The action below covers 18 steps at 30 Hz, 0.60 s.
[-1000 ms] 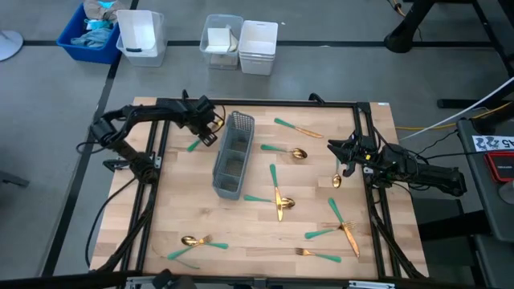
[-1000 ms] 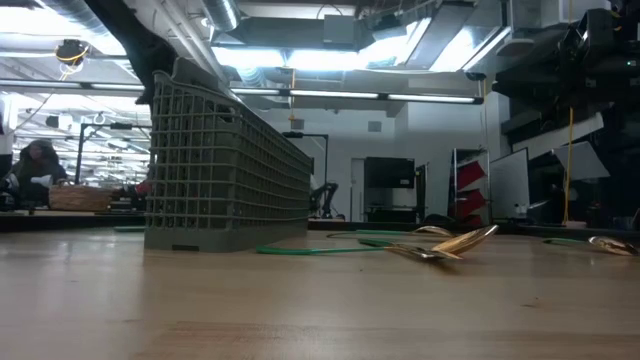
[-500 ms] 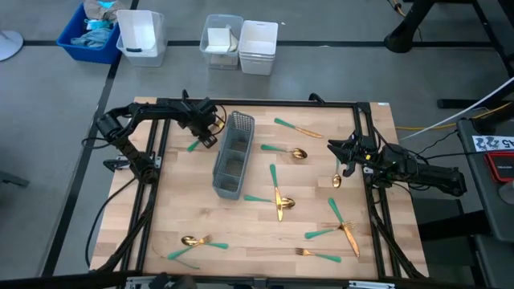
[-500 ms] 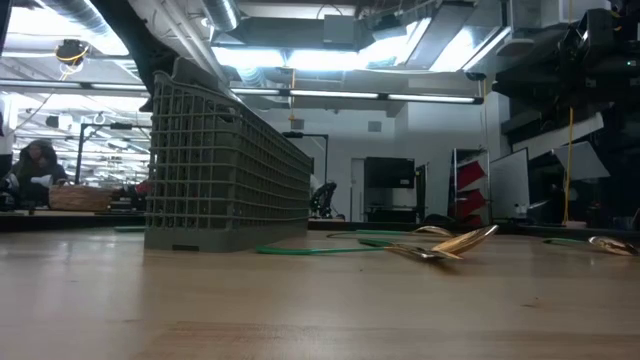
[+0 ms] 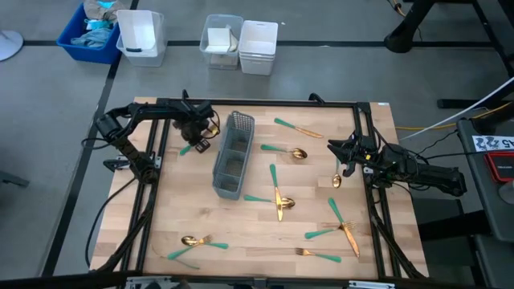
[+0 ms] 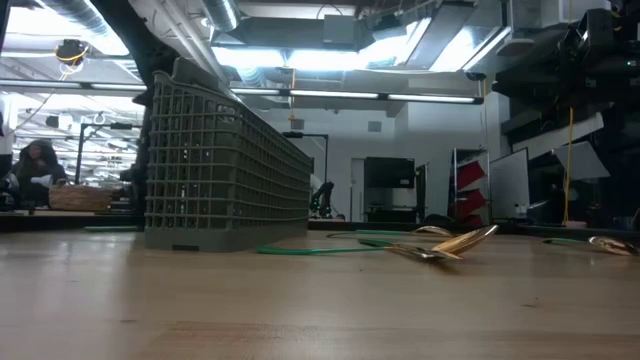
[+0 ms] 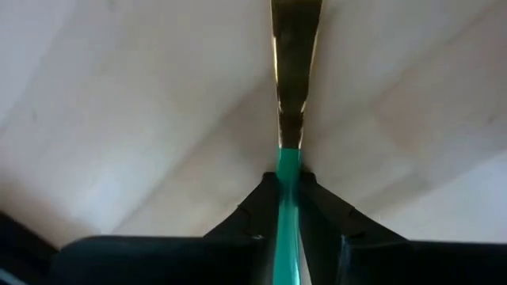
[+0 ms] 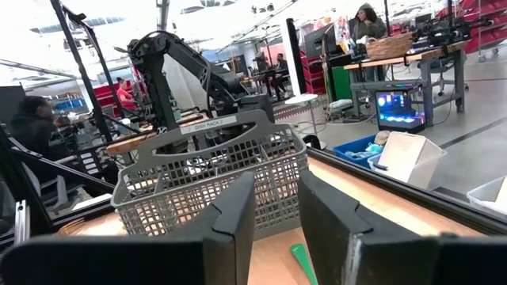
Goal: Sort silverware
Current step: Put the green table knife into the gray silverware rack
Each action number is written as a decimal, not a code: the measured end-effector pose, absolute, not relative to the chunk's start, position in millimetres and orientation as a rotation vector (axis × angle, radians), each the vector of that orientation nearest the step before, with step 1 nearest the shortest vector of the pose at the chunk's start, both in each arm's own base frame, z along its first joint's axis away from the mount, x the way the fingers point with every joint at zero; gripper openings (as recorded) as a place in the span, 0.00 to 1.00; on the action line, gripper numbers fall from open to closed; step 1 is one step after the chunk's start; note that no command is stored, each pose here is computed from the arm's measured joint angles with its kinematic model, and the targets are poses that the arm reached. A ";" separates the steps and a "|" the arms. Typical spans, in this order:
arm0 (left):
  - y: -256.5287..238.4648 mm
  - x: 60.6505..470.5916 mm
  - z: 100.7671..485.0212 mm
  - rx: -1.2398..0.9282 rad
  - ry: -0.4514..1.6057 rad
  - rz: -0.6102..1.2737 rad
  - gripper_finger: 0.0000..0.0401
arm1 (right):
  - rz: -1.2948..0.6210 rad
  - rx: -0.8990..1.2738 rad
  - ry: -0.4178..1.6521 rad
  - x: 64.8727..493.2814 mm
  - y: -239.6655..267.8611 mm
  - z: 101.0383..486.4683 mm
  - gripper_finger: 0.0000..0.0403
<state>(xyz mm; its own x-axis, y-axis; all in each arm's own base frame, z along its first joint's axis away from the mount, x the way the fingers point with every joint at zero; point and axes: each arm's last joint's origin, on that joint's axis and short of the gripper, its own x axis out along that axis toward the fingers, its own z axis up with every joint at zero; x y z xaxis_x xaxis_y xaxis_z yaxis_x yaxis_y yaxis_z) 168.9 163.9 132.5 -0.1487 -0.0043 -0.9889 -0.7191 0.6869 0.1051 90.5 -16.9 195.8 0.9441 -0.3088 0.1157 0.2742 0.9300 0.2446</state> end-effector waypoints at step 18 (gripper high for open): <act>152.6 172.2 132.4 -0.562 1.681 0.635 0.15 | -0.300 0.228 -0.153 90.5 -16.9 195.8 0.25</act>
<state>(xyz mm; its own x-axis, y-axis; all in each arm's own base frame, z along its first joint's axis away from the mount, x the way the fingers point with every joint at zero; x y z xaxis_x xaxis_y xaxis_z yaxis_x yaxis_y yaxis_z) 172.2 152.6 132.4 -0.1909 -0.0275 -0.9812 -0.6691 0.7351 0.1095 90.5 -16.9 195.8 0.9441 -0.3087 0.1154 0.2742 0.9301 0.2446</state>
